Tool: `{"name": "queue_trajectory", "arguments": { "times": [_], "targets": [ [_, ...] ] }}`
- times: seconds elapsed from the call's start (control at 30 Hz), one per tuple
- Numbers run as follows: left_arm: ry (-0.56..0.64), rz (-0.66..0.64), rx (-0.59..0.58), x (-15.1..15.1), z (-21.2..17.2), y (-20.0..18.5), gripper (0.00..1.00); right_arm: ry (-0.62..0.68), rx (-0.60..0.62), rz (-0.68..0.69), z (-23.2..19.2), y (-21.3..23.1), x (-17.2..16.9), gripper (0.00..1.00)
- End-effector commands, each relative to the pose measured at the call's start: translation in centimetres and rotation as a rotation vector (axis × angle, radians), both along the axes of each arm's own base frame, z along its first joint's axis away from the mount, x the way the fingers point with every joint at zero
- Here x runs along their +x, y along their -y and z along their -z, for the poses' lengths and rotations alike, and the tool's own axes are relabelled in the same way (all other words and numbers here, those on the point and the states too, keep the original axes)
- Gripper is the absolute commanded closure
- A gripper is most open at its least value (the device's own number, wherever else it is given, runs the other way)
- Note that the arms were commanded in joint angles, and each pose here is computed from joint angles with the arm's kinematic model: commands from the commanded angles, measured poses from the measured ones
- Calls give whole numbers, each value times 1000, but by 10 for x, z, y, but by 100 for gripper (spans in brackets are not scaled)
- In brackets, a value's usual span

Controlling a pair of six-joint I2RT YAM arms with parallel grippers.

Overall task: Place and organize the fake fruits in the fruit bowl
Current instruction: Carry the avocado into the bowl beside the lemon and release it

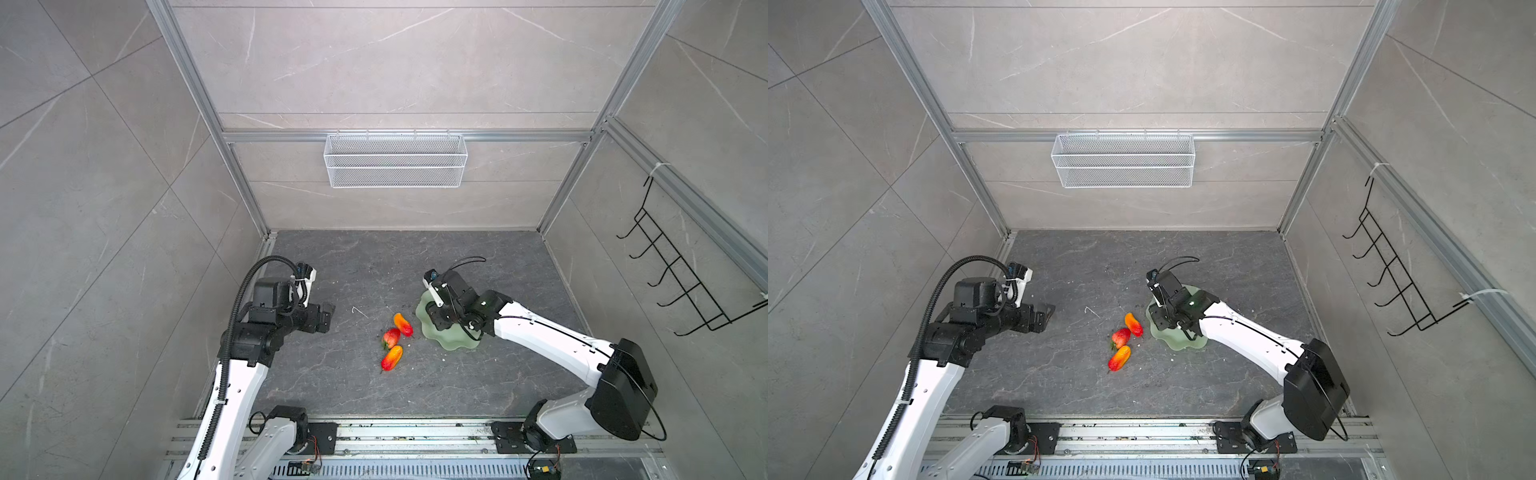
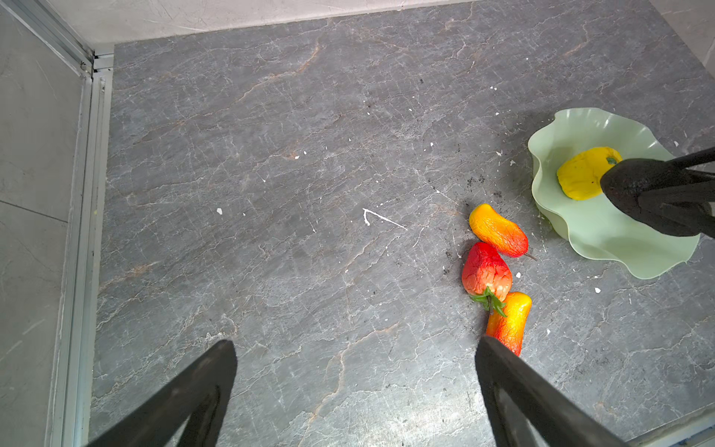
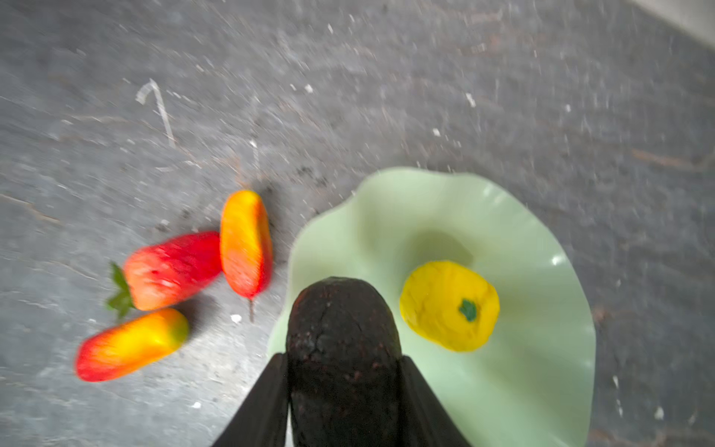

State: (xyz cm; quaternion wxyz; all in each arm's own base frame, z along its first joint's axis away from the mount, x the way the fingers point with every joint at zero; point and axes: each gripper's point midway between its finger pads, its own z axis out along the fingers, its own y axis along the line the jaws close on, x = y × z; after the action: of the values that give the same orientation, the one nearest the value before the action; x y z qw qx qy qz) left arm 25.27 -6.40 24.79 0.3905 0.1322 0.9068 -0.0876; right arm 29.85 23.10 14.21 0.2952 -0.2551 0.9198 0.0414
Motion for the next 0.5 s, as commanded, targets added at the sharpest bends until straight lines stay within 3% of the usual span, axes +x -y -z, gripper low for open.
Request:
{"name": "queue_trajectory", "arguments": {
  "times": [0.0, 0.47],
  "targets": [
    [33, 10, 4, 4, -6, 0, 0, -14, -14, 35, 14, 8, -2, 91],
    [23, 13, 3, 5, -4, 1, 0, -46, -121, 67, 67, 15, 11, 95]
  ]
}}
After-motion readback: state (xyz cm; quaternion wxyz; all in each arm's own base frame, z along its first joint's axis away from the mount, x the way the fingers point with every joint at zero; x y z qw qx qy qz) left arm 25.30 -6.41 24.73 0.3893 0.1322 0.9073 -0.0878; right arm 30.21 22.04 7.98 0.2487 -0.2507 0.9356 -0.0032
